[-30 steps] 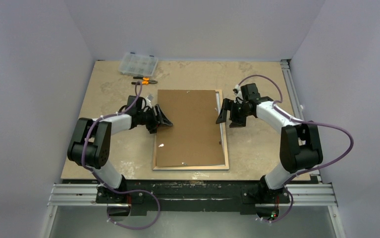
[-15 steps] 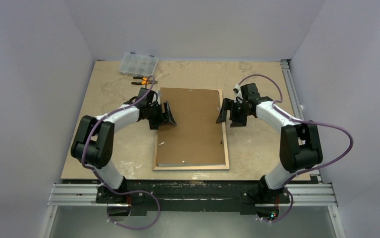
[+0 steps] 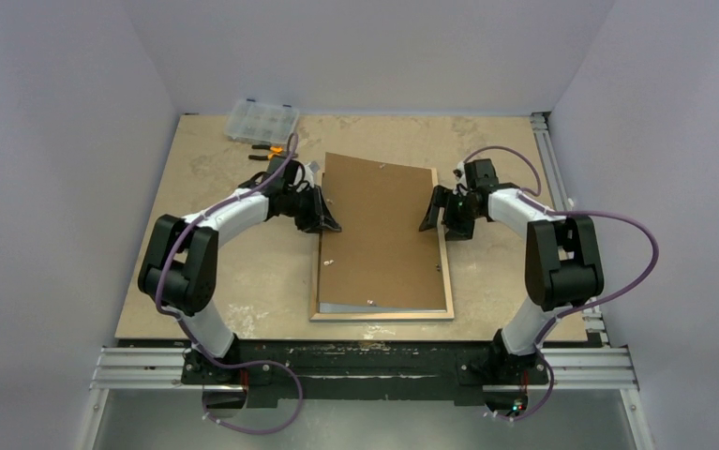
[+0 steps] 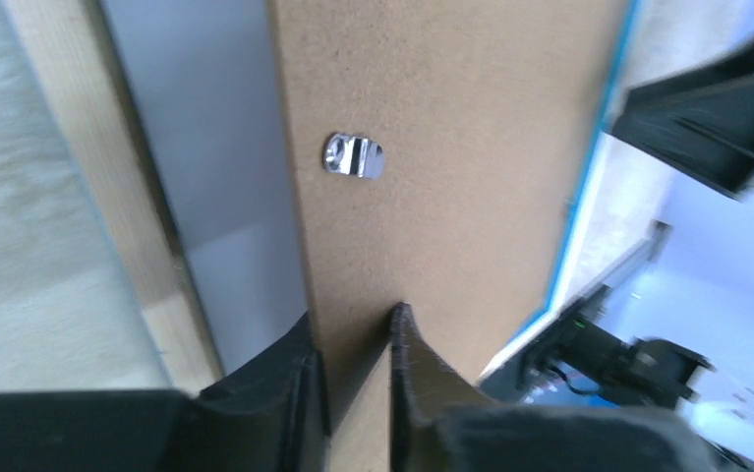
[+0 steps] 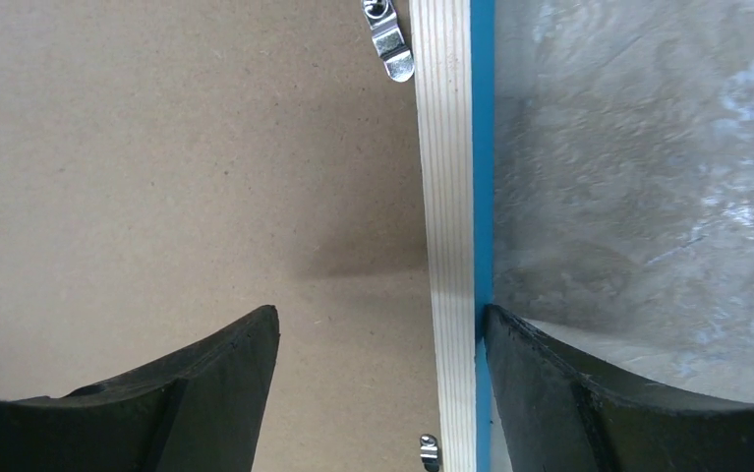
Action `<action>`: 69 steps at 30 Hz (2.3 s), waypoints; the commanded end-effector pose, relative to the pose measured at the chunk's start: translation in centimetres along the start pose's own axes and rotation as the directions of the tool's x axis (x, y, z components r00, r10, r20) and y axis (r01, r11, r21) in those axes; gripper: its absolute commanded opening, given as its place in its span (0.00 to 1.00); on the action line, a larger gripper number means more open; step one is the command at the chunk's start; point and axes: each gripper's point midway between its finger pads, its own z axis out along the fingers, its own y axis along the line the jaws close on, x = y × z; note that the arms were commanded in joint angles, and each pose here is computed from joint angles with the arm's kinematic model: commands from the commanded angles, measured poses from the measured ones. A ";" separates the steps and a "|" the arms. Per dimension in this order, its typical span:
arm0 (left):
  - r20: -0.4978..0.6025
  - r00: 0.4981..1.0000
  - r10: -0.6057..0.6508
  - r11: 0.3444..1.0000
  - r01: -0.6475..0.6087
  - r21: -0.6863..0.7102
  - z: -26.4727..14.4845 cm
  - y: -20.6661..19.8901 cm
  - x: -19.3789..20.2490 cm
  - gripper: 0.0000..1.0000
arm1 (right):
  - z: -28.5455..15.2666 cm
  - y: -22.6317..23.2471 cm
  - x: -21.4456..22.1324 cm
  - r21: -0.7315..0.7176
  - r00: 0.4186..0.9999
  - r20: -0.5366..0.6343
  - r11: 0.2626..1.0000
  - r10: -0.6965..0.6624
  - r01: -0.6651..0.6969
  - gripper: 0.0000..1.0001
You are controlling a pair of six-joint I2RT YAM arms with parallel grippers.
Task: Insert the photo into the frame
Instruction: Place the photo frame item in the photo frame.
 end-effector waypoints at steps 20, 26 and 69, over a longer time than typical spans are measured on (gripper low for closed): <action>-0.075 0.997 0.012 0.996 -0.005 0.088 -1.5 -0.9 1.5 0.00 | 0.1 2.3 -0.8 -0.219 0.998 -0.001 0.974 0.067 -0.066 0.73; -0.087 0.996 0.013 0.997 -0.006 0.078 -2.2 -0.1 1.8 0.00 | 0.1 2.5 -0.7 -0.237 0.997 -0.006 0.969 0.076 -0.076 0.73; -0.130 0.991 -0.041 0.991 0.057 0.124 -6.4 -1.4 2.9 0.00 | 2.0 -0.6 -0.3 -0.110 0.997 0.009 0.991 0.072 -0.071 0.00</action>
